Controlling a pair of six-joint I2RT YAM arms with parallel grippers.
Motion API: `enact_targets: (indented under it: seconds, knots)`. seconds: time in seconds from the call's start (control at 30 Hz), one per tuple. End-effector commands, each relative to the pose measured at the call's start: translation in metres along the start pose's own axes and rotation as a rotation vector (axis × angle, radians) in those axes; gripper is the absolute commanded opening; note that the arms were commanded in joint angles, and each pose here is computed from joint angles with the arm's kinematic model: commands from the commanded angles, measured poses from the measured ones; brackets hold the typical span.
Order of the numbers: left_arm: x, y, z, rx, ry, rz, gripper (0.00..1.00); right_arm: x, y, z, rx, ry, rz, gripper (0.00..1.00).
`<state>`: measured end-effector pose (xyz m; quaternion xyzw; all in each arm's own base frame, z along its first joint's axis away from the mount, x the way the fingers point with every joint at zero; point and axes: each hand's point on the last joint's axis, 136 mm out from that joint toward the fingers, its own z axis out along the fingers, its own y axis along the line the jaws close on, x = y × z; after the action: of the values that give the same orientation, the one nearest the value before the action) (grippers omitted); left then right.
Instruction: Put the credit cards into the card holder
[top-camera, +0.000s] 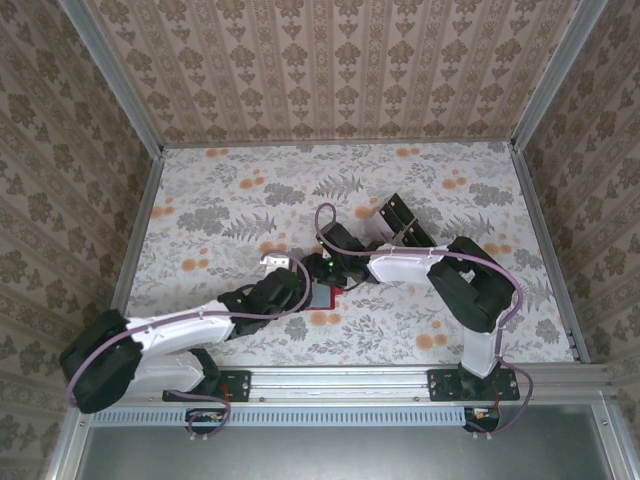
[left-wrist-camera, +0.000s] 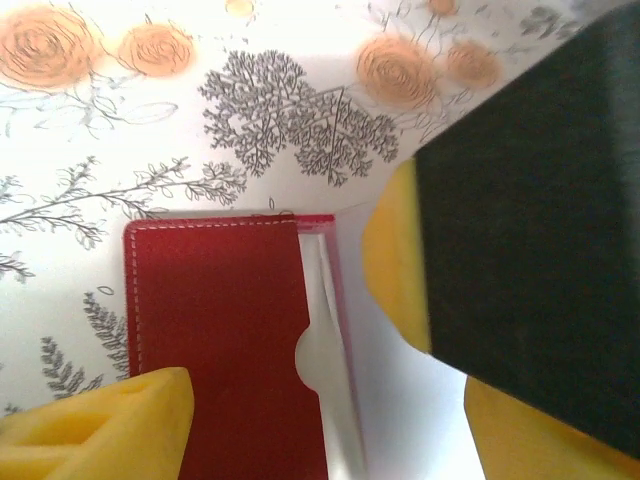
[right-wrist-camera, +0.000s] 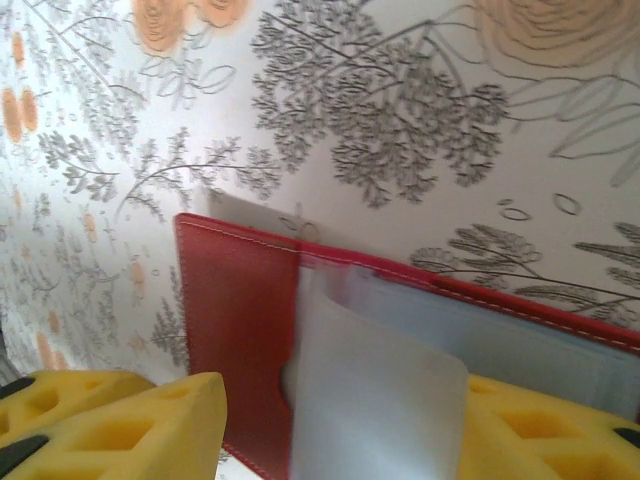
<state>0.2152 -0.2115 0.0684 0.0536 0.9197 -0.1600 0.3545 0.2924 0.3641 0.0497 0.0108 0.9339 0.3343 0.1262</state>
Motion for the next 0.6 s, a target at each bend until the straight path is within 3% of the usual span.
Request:
enact_targets:
  seconds: [0.0,0.23,0.37,0.43,0.57]
  knots:
    - [-0.008,0.017,-0.014,-0.046,-0.027,-0.043,0.77,0.003,0.015,-0.006,-0.01,0.016,-0.026,0.58]
    - [-0.043,0.026,-0.05,-0.043,-0.093,-0.174,0.82,0.006,0.037,-0.003,-0.019,0.021,-0.053,0.57]
    - [-0.07,0.029,-0.075,-0.044,-0.133,-0.257,0.86,0.008,0.043,0.013,-0.013,0.042,-0.052,0.58]
    - [-0.083,0.033,-0.088,-0.052,-0.153,-0.294,0.93,0.009,0.045,0.021,-0.012,0.051,-0.05,0.58]
    - [-0.109,0.039,-0.115,-0.044,-0.218,-0.352,0.95,0.012,0.045,0.037,-0.001,0.069,-0.04,0.58]
